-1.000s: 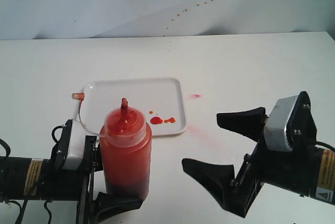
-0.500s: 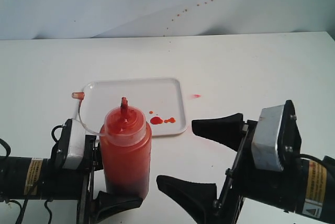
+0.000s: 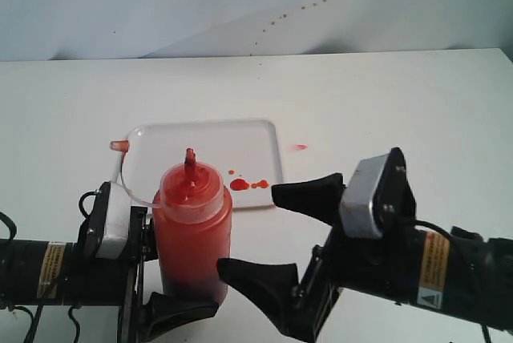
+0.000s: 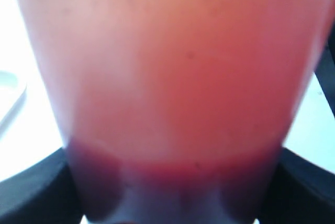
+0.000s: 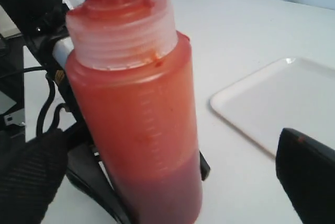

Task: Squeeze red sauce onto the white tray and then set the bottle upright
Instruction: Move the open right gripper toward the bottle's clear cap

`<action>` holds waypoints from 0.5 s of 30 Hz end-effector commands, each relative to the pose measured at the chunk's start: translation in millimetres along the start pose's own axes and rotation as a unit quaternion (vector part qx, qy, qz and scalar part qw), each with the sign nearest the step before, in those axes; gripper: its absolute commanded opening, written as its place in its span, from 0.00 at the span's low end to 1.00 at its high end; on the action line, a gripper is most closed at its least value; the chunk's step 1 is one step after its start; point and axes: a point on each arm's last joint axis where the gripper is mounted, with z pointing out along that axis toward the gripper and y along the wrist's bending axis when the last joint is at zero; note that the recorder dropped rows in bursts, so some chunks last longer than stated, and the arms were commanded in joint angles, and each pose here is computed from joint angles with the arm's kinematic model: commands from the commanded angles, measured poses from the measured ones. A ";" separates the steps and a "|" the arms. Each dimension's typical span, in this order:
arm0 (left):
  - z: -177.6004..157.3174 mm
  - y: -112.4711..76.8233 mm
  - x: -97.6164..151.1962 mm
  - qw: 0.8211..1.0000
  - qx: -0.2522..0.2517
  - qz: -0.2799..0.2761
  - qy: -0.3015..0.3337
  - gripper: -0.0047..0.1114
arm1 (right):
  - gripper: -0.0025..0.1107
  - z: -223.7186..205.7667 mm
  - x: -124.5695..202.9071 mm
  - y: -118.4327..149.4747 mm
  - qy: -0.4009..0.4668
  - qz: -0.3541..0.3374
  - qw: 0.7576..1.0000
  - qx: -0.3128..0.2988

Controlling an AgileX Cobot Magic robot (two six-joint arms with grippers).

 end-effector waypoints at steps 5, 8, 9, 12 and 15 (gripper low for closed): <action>-1.8 0.7 -9.1 0.999 -0.006 0.004 -0.036 0.04 | 0.95 40.8 7.0 -5.5 0.025 -0.009 0.994 -0.104; -1.8 0.7 -9.1 0.999 -0.006 0.004 -0.036 0.04 | 0.95 50.8 5.9 -3.4 0.013 -0.015 0.992 -0.121; -1.8 0.7 -9.1 0.999 -0.006 0.004 -0.036 0.04 | 0.95 55.5 5.6 -1.3 0.013 -0.021 0.991 -0.128; -1.8 0.7 -9.1 0.999 -0.006 0.004 -0.036 0.04 | 0.95 70.4 0.0 6.7 0.007 -0.043 0.989 -0.144; -1.8 0.7 -9.1 0.999 -0.006 0.004 -0.036 0.04 | 0.95 85.0 -2.7 13.5 0.038 -0.067 0.988 -0.133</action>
